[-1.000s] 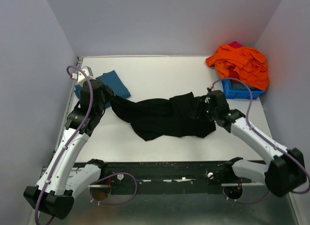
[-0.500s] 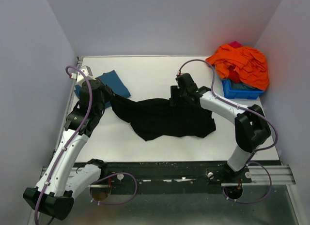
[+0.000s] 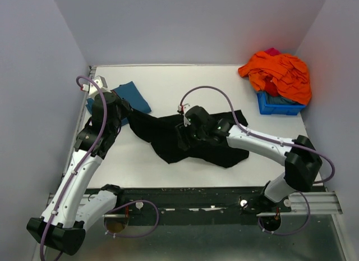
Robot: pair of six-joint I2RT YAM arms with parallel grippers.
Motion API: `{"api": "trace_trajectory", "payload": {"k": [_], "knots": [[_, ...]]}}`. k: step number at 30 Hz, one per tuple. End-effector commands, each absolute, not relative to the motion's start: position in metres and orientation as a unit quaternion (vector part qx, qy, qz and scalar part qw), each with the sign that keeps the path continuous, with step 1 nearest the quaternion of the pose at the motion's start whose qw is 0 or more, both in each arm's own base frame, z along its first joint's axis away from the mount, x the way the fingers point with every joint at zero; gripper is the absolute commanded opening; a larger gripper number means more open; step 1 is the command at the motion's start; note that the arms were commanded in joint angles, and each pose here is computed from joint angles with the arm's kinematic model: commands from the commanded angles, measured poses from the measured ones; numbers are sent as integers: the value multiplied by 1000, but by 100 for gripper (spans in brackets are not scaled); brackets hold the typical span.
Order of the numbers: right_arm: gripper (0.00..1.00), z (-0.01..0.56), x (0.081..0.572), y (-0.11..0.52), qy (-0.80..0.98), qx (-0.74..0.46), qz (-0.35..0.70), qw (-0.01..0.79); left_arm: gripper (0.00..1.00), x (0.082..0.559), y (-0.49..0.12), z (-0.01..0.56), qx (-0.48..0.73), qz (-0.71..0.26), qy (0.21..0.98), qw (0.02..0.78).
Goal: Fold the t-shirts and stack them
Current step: Flatten out the tshirt
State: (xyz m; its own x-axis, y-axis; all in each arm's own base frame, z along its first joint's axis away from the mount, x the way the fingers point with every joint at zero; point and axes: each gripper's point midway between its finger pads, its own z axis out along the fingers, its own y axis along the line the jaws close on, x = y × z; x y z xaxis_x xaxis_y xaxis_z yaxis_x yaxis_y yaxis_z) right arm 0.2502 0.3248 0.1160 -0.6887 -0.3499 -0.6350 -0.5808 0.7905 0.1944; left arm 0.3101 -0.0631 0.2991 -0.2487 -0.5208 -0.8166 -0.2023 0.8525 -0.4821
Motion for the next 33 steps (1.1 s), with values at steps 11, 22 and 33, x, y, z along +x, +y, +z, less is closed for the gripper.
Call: {"api": "trace_trajectory", "payload": {"k": [11,22,33], "knots": [[67,153,315,261,908,-179,112,363,0,306,-69,298,-217,-155,781,565],[57,102,359,266,929,-183,18,322,0,305,-69,298,-212,-154,782,565],[15,77,363,268,936,-189,-2,297,0,307,-70,295,-210,-152,785,562]]}}
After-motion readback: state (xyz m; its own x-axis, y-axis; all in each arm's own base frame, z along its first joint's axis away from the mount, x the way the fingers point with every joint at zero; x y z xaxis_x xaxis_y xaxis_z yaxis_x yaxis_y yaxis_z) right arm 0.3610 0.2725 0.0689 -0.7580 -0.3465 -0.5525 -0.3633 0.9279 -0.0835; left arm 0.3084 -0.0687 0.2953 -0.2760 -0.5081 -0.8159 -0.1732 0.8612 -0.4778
